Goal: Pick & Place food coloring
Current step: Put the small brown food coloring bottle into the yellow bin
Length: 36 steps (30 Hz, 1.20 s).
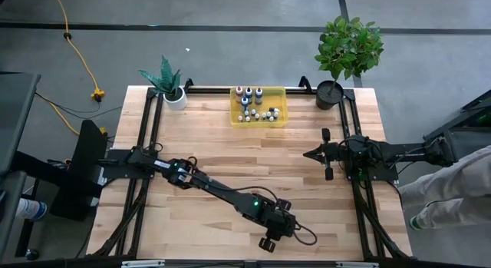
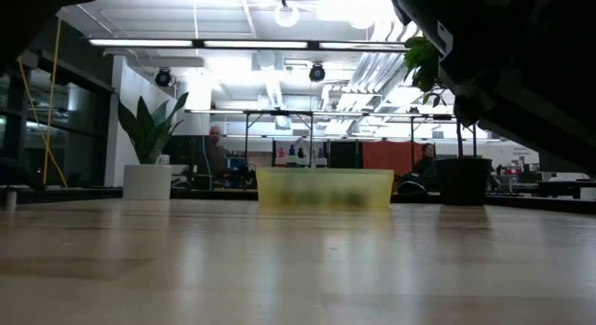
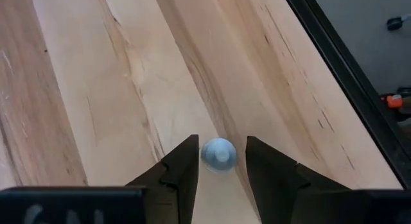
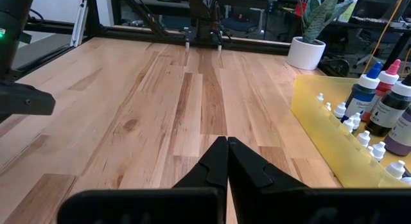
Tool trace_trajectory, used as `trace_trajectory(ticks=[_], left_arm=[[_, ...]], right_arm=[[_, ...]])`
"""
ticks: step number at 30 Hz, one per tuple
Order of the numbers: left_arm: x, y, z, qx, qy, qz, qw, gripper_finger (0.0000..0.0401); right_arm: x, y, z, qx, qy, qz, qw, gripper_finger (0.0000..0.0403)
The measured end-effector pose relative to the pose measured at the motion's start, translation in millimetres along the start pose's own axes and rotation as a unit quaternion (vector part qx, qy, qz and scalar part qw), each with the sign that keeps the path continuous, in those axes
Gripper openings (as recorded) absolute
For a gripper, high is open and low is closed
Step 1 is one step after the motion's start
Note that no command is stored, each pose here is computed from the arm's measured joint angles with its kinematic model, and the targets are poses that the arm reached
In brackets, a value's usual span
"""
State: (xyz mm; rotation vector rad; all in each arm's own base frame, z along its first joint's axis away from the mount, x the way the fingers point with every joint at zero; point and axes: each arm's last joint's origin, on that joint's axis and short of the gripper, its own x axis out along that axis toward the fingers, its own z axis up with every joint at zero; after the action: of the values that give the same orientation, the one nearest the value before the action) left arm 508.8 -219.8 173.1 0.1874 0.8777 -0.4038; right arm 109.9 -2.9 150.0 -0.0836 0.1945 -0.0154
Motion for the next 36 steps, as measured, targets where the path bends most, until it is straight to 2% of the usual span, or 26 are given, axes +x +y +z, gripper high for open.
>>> trace_trajectory(ticks=[13,25,30,36], left_arm=[[-0.2,0.4,0.1,-0.003,0.000,0.000,1.000,0.0119],[-0.9,0.5,0.4,-0.004,0.000,0.000,1.000,0.0044],[-1.9,0.8,1.1,-0.019,-0.001,0.001,1.000,0.0042],[-29.4,7.5,11.9,-0.079,-0.008,0.018,0.997,0.0042]], right_arm=[[0.0,0.0,0.0,0.000,0.000,0.000,1.000,0.0000],[0.0,0.0,0.0,0.000,0.000,0.000,1.000,0.0000],[0.0,0.0,0.0,0.000,0.000,0.000,1.000,0.0000],[0.0,0.0,0.0,0.000,0.000,0.000,1.000,0.0000]])
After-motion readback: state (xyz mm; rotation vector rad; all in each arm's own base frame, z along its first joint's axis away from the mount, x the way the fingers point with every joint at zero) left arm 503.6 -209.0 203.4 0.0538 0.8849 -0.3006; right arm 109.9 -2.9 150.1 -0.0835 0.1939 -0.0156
